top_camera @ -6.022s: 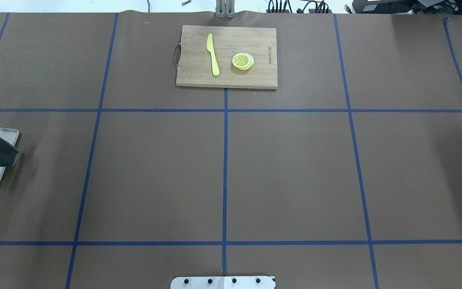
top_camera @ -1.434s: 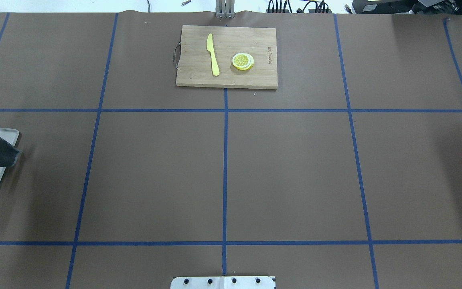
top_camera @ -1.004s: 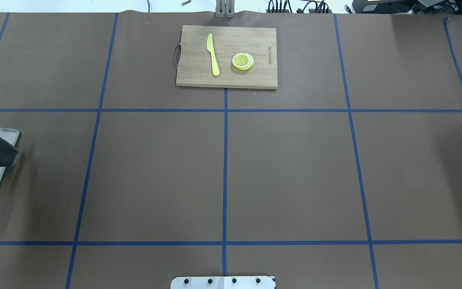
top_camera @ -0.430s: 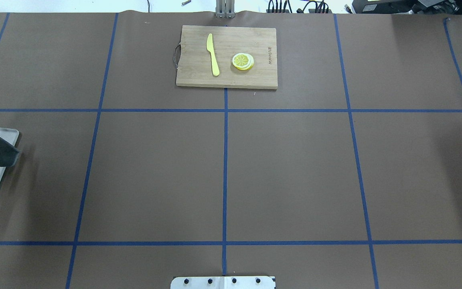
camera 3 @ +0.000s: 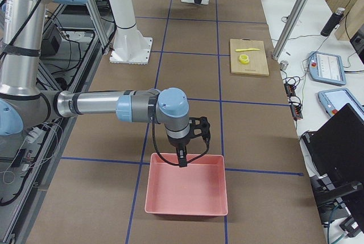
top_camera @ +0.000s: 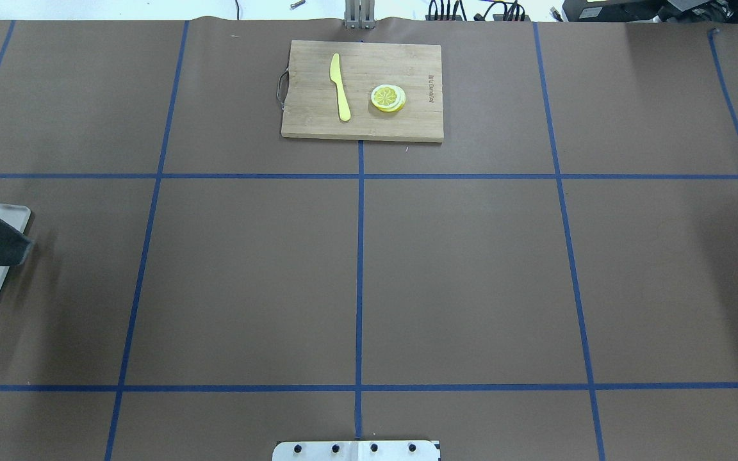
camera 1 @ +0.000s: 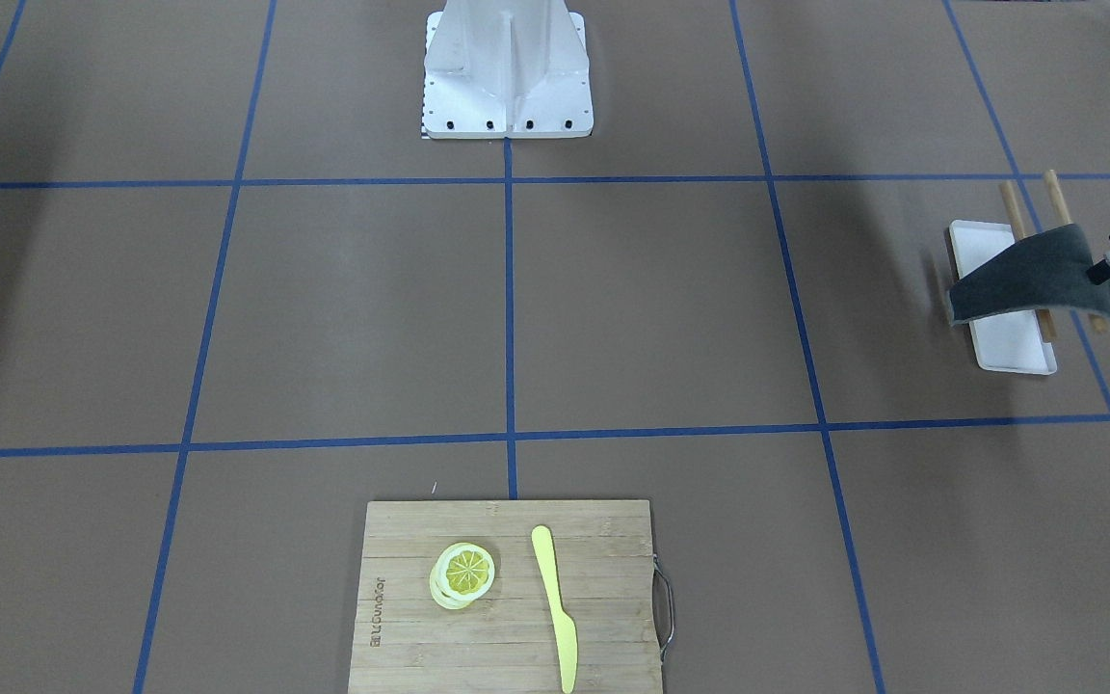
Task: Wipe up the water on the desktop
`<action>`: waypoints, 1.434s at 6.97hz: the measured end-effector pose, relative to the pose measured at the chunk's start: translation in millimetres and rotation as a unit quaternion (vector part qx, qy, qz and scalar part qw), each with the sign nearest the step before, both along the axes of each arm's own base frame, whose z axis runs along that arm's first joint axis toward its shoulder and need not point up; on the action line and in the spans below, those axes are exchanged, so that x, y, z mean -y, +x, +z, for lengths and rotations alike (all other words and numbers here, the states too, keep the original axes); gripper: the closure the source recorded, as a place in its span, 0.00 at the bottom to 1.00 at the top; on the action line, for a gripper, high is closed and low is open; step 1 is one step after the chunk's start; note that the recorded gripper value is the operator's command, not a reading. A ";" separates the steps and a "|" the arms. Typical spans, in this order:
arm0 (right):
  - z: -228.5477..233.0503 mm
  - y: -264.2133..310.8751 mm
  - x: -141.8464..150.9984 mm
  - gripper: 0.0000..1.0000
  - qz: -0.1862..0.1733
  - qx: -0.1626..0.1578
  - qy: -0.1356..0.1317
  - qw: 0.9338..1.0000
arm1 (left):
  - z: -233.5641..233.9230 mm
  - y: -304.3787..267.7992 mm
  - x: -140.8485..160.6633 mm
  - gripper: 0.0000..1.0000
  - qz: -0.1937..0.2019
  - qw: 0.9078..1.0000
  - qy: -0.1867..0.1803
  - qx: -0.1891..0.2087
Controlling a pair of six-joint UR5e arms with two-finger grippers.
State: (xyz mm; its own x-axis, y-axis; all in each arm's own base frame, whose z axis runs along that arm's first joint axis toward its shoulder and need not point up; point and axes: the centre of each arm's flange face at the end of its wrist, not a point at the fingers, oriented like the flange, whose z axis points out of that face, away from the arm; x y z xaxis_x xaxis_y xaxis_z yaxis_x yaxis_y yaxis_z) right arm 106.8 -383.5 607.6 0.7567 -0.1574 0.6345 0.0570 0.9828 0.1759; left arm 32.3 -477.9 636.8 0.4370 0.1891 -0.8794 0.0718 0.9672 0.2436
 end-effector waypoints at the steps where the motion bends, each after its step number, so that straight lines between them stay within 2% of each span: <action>1: 0.0 0.0 0.0 0.00 0.000 0.000 0.000 1.000 | 0.4 0.9 -0.4 0.03 0.001 1.000 -0.001 0.001; 3: 0.8 0.0 0.0 0.00 0.000 0.000 -0.001 1.000 | 4.0 5.6 -3.0 0.03 0.006 1.000 -0.003 0.001; 4: 1.5 0.0 -0.1 0.00 0.000 0.000 -0.001 1.000 | 5.6 8.5 -4.1 0.06 0.009 1.000 -0.003 0.002; 6: 2.0 0.0 -0.1 0.00 0.000 0.000 -0.002 1.000 | 7.2 13.6 -6.0 0.32 0.015 1.000 -0.004 0.002; 9: 1.9 0.0 0.2 0.00 0.000 0.000 -0.001 1.000 | 9.0 16.0 -7.9 0.93 0.018 1.000 -0.006 0.002; 10: 1.4 0.0 0.1 0.00 0.000 0.000 -0.001 1.000 | 8.4 16.0 -7.9 1.00 0.017 1.000 -0.007 0.002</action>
